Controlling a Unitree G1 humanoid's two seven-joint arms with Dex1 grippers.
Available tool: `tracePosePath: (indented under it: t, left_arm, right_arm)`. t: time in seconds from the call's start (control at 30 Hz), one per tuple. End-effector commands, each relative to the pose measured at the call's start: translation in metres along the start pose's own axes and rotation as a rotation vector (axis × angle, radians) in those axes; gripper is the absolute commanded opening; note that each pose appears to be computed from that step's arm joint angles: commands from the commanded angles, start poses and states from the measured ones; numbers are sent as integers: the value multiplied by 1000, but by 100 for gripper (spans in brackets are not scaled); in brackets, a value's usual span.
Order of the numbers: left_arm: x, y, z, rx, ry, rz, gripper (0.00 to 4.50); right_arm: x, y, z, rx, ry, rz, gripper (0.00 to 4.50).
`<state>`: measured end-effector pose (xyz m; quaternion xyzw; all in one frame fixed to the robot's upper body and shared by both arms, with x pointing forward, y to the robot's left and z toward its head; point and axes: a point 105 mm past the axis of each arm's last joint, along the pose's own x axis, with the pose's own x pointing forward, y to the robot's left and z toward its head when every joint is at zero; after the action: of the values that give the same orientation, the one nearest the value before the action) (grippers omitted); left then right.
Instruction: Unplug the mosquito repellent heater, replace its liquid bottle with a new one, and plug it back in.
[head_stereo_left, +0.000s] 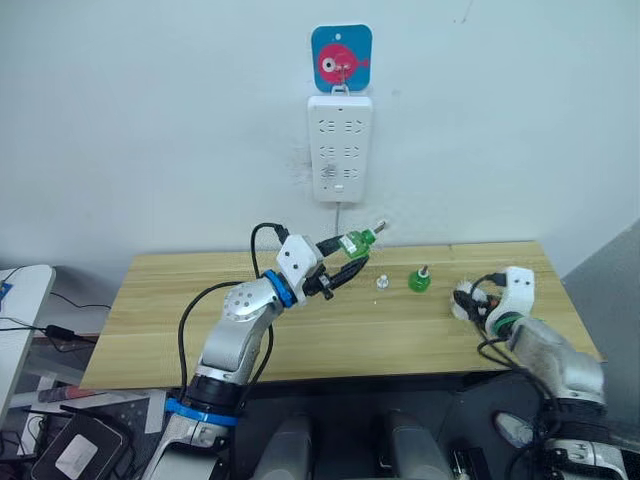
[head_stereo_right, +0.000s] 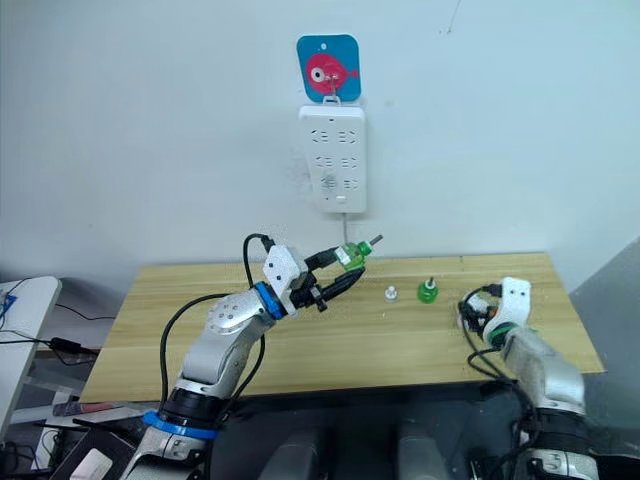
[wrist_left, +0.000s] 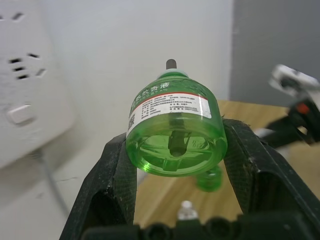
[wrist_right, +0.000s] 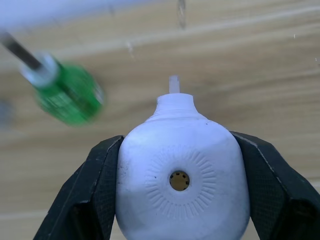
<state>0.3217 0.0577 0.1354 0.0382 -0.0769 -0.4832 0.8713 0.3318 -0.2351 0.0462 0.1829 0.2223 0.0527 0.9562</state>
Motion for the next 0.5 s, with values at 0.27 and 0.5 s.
tracePosePath:
  t: [0.27, 0.5]
  left_arm:
    - [-34, -28, -3, 0, 102, -357, 224]
    - [-22, -35, -2, 38, 69, -382, 224]
  right_arm:
    - [-65, 99, 54, 445, 145, 791, 295]
    - [-64, 119, 59, 467, 163, 827, 295]
